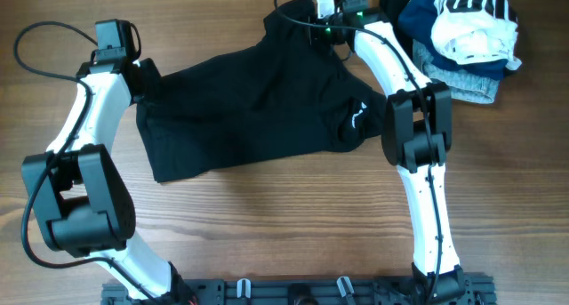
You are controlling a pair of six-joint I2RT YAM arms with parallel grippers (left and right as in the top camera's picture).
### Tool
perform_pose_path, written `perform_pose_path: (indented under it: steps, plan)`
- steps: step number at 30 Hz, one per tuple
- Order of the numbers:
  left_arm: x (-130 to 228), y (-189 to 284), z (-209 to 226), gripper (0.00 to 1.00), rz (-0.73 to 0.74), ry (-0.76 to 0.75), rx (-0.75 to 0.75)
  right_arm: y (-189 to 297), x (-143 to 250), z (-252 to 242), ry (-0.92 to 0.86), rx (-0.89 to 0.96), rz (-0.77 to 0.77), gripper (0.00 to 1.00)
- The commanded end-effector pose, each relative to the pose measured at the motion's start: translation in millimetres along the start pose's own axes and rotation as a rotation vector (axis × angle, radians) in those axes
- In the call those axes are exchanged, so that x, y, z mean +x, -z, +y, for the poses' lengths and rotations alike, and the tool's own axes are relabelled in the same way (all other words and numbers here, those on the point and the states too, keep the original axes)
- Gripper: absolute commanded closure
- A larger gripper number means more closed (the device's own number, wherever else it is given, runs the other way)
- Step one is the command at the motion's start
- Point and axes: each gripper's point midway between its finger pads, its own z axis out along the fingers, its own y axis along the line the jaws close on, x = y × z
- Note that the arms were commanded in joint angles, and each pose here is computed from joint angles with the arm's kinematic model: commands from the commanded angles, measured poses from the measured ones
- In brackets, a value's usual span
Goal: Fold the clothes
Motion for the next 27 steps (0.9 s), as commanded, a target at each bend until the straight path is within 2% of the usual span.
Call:
perform_pose_path:
  steps: [1,6,9,10,11,13,14,15,16,18,20,27]
  plan:
    - [-1.8,3.1,-0.2,0.96,-0.006,0.020,0.009,-1.1,16.2,-16.2,-0.043,0.043,0.064,0.96]
    - [-1.8,3.1,-0.1,0.96,-0.006,0.020,0.009,15.8,66.8,-40.6,-0.125,0.132,0.269,0.96]
    - [-1.8,3.1,-0.1,0.95,-0.006,0.020,0.009,29.6,72.8,-37.5,-0.121,0.133,0.313,0.96]
    - [-1.8,3.1,-0.1,0.96,-0.006,0.020,0.009,36.7,67.6,-34.4,-0.101,0.128,0.305,0.92]
    - [-1.9,3.1,0.0,0.96,-0.006,0.021,0.009,43.3,61.0,-31.5,-0.083,0.126,0.291,0.84]
    - [-1.7,3.1,-0.1,0.96,-0.006,0.020,0.009,67.5,32.6,-22.6,-0.058,0.125,0.212,0.58]
    - [-1.6,3.1,-0.1,0.96,-0.005,0.020,0.009,76.4,19.7,-19.3,-0.047,0.124,0.172,0.49]
    - [-1.6,3.1,-0.1,0.96,-0.005,0.020,0.009,89.0,-0.8,-14.3,-0.026,0.123,0.104,0.28]
    - [-1.5,3.1,0.0,0.95,-0.005,0.020,0.009,95.5,-13.0,-11.5,-0.012,0.122,0.062,0.22]
    - [-0.6,3.1,0.2,0.96,-0.001,0.020,0.008,100.5,-38.5,-11.5,0.018,0.135,-0.035,0.19]
    - [0.0,3.1,0.4,0.96,0.001,0.020,0.007,92.5,-45.3,-17.3,0.028,0.152,-0.070,0.19]
    - [1.8,3.1,1.2,0.96,0.009,0.019,0.004,21.5,-23.9,-40.7,0.033,0.151,-0.068,0.19]
